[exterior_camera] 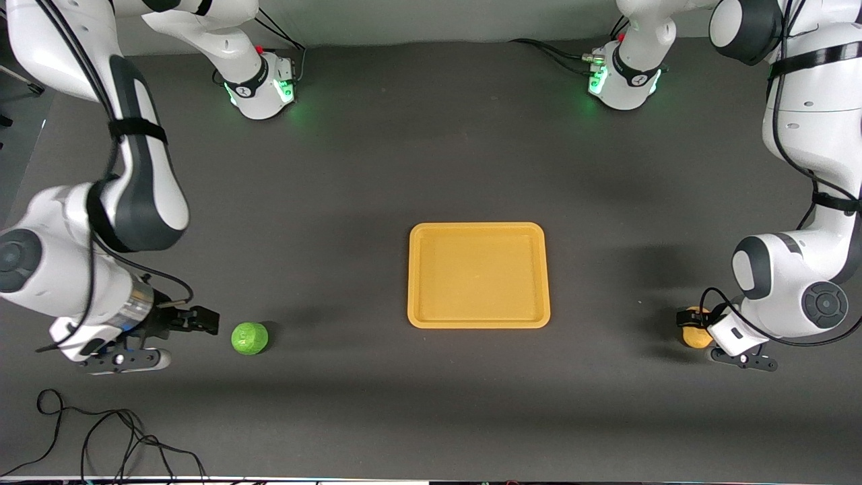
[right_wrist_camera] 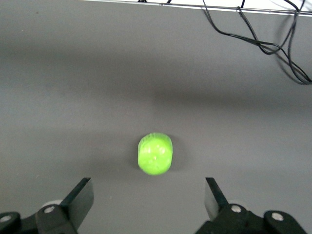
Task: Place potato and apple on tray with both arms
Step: 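Reach the right gripper to the apple while the left gripper reaches the potato, then grasp the apple with the right gripper while the left gripper grasps the potato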
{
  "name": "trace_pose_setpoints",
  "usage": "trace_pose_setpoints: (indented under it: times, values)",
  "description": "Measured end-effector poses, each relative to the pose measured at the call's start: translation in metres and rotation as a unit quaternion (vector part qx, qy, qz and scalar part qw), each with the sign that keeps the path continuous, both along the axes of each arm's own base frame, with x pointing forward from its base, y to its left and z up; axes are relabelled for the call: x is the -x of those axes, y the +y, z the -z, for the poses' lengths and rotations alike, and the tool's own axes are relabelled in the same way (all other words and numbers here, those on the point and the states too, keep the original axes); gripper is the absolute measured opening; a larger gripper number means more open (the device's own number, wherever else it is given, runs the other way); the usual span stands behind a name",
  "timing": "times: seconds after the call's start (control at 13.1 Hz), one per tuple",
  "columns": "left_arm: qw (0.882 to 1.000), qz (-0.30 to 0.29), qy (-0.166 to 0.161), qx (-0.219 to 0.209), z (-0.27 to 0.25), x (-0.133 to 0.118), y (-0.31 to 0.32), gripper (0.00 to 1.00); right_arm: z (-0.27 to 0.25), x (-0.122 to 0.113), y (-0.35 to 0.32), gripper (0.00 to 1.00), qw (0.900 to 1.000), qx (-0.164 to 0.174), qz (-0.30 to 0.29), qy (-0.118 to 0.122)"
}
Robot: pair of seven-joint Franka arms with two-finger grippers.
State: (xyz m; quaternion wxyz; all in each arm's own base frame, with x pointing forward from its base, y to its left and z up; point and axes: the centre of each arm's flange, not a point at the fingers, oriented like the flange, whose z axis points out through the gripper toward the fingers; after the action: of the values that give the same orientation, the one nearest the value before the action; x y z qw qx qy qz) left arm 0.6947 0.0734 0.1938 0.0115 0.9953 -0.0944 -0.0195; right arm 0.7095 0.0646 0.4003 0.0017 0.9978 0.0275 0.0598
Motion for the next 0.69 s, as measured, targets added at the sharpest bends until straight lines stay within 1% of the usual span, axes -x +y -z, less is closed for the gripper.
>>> trace_pose_setpoints:
  times: [0.08,0.15,0.23,0.38,0.53,0.69]
  values:
    - [1.000,0.000,0.001,0.002,-0.005,-0.002,-0.004,0.69,0.015,0.000,0.000,1.00,1.000,0.000,0.000,-0.006]
    - [1.000,-0.004,0.009,0.004,-0.010,-0.004,-0.009,0.58,0.029,0.000,0.001,1.00,1.000,0.000,-0.001,-0.010]
    - [1.000,-0.012,0.018,0.006,-0.015,-0.006,-0.016,0.56,0.043,-0.002,0.002,1.00,1.000,0.000,-0.001,-0.012]
    - [0.998,-0.032,0.045,0.011,-0.034,-0.005,-0.044,0.56,0.073,-0.005,0.003,1.00,1.000,0.001,-0.001,-0.008]
    - [0.996,-0.056,0.069,0.018,-0.072,0.001,-0.091,0.56,0.104,-0.006,0.002,1.00,1.000,0.001,0.000,-0.005]
    - [0.994,-0.076,0.079,0.019,-0.113,0.012,-0.147,0.56,0.136,-0.002,0.001,1.00,1.000,-0.007,0.008,-0.001]
